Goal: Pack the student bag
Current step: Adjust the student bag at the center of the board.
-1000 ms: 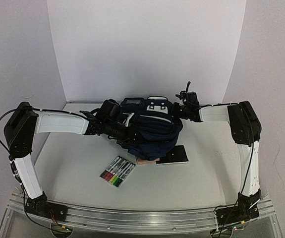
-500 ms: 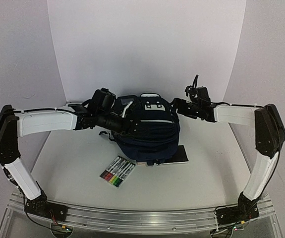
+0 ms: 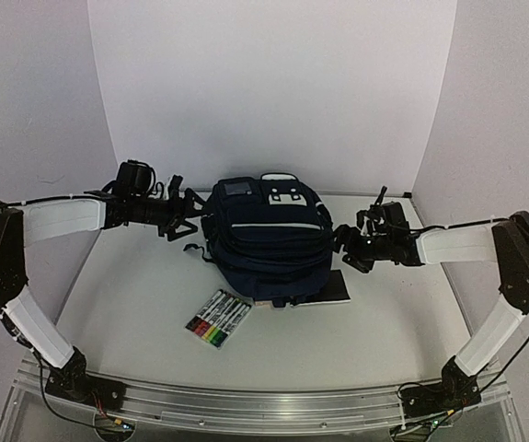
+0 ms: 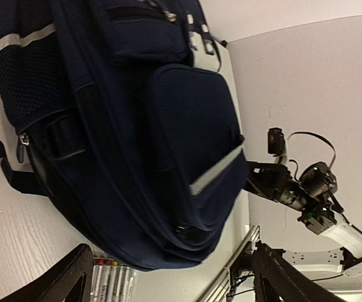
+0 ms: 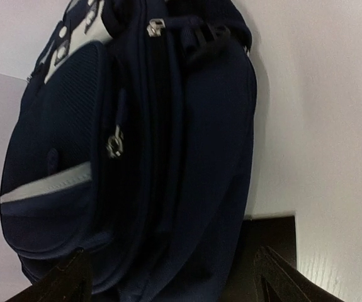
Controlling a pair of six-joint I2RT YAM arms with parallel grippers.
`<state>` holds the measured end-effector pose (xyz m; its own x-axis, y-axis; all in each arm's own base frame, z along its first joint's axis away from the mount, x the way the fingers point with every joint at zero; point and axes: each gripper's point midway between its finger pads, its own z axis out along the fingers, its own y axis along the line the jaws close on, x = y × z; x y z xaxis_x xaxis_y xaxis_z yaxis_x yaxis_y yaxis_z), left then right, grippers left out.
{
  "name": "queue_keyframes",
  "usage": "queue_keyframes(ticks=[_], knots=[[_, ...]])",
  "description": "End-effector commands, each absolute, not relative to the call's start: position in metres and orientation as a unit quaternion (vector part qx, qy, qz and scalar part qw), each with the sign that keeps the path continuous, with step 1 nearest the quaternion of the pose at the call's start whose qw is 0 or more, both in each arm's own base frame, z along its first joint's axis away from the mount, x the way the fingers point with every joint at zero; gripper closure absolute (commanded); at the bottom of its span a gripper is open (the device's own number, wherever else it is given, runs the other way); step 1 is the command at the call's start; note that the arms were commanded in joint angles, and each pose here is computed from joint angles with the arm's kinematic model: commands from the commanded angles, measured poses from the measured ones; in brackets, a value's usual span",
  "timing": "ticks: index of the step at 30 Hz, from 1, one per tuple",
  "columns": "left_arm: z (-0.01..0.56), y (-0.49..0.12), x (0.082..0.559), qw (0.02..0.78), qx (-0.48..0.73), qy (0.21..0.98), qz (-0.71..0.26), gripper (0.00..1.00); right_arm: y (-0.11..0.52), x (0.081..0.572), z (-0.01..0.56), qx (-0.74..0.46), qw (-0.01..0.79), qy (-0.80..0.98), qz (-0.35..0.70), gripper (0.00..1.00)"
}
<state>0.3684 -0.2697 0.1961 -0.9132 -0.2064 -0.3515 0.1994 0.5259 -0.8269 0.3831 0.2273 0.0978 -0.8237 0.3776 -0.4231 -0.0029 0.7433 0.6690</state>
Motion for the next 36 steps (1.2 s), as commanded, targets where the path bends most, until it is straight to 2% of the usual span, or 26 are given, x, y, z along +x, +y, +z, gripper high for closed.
queue_keyframes(ticks=[1, 5, 7, 8, 11, 14, 16, 22, 29, 30, 32, 33, 35, 36], knots=[[0.171, -0.279, 0.385, 0.180, -0.044, 0.834, -0.519, 0.15, 0.244, 0.379, 0.121, 0.116, 0.281, 0.858, 0.415, 0.18], [0.161, -0.291, 0.388, 0.158, -0.027, 0.822, -0.547, 0.16, 0.252, 0.379, 0.116, 0.119, 0.277, 0.850, 0.431, 0.24], [0.157, -0.296, 0.390, 0.152, -0.017, 0.816, -0.557, 0.19, 0.257, 0.383, 0.112, 0.117, 0.276, 0.848, 0.437, 0.32], [0.156, -0.299, 0.391, 0.150, -0.011, 0.813, -0.562, 0.22, 0.260, 0.385, 0.110, 0.118, 0.275, 0.847, 0.440, 0.38], [0.146, -0.315, 0.388, 0.130, 0.008, 0.808, -0.574, 0.31, 0.266, 0.393, 0.114, 0.121, 0.285, 0.833, 0.458, 0.69], [0.146, -0.339, 0.378, 0.119, 0.041, 0.800, -0.587, 0.43, 0.267, 0.404, 0.123, 0.120, 0.305, 0.827, 0.458, 0.93], [0.152, -0.359, 0.370, 0.121, 0.068, 0.793, -0.593, 0.51, 0.266, 0.412, 0.130, 0.117, 0.322, 0.824, 0.450, 1.00], [0.180, -0.424, 0.332, 0.128, 0.159, 0.764, -0.612, 0.73, 0.250, 0.439, 0.141, 0.101, 0.358, 0.834, 0.409, 1.00], [0.198, -0.472, 0.294, 0.125, 0.232, 0.744, -0.614, 0.73, 0.227, 0.484, 0.140, 0.056, 0.387, 0.864, 0.316, 1.00], [0.200, -0.473, 0.293, 0.126, 0.235, 0.744, -0.612, 0.72, 0.225, 0.490, 0.142, 0.050, 0.392, 0.868, 0.300, 0.96], [0.203, -0.468, 0.294, 0.138, 0.235, 0.755, -0.596, 0.65, 0.219, 0.497, 0.149, 0.041, 0.404, 0.873, 0.270, 0.81], [0.204, -0.464, 0.294, 0.146, 0.236, 0.762, -0.585, 0.60, 0.215, 0.499, 0.155, 0.038, 0.411, 0.874, 0.254, 0.71], [0.209, -0.454, 0.297, 0.170, 0.232, 0.779, -0.558, 0.42, 0.207, 0.501, 0.168, 0.034, 0.425, 0.876, 0.226, 0.51], [0.211, -0.446, 0.300, 0.180, 0.225, 0.788, -0.544, 0.35, 0.201, 0.499, 0.173, 0.032, 0.429, 0.878, 0.212, 0.46]])
